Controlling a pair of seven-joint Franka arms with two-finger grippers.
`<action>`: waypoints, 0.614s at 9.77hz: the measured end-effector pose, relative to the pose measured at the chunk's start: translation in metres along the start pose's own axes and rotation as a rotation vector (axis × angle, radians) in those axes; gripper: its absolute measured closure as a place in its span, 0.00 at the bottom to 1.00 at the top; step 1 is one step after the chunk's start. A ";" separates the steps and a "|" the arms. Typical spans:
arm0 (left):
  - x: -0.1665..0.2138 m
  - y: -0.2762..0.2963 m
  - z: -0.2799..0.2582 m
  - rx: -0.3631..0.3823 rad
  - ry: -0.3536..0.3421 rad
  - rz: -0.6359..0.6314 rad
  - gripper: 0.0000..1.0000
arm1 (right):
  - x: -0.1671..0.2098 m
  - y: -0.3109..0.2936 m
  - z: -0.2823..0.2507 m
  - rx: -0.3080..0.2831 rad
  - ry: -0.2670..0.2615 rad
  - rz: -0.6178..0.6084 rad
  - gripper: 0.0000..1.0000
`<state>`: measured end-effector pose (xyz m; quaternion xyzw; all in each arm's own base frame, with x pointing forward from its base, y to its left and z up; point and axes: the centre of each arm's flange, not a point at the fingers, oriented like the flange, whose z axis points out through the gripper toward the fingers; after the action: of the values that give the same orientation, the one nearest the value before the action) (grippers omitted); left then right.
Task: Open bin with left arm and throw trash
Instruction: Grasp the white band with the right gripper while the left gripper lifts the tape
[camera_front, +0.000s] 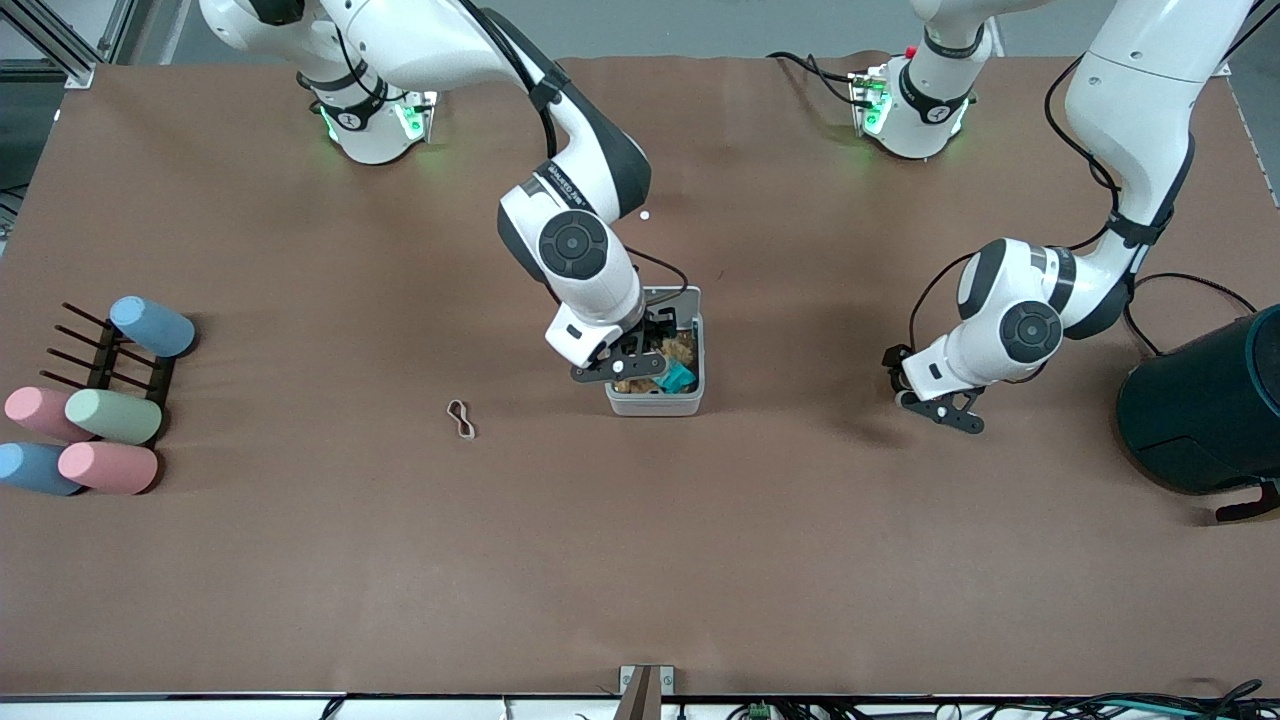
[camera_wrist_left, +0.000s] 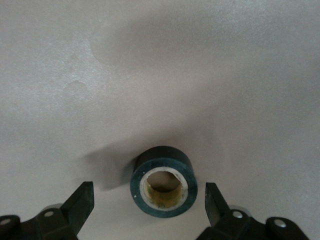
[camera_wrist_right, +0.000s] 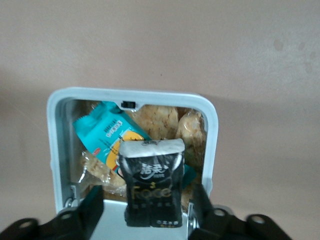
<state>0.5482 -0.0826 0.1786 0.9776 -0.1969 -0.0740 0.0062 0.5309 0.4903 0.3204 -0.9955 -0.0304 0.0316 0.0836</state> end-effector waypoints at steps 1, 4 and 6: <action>0.000 0.002 0.002 -0.002 0.004 0.000 0.03 | 0.006 0.001 -0.009 0.010 0.013 0.006 0.00; 0.000 0.012 0.004 -0.009 0.005 0.014 0.26 | 0.052 0.052 -0.062 0.026 0.007 0.058 0.00; 0.001 0.015 0.002 -0.009 0.009 0.016 0.49 | 0.093 0.143 -0.082 0.014 -0.013 -0.063 0.00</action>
<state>0.5431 -0.0972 0.1771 0.9764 -0.2041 -0.0702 0.0121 0.6371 0.3423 0.3715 -0.9932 -0.0621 0.0356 0.0915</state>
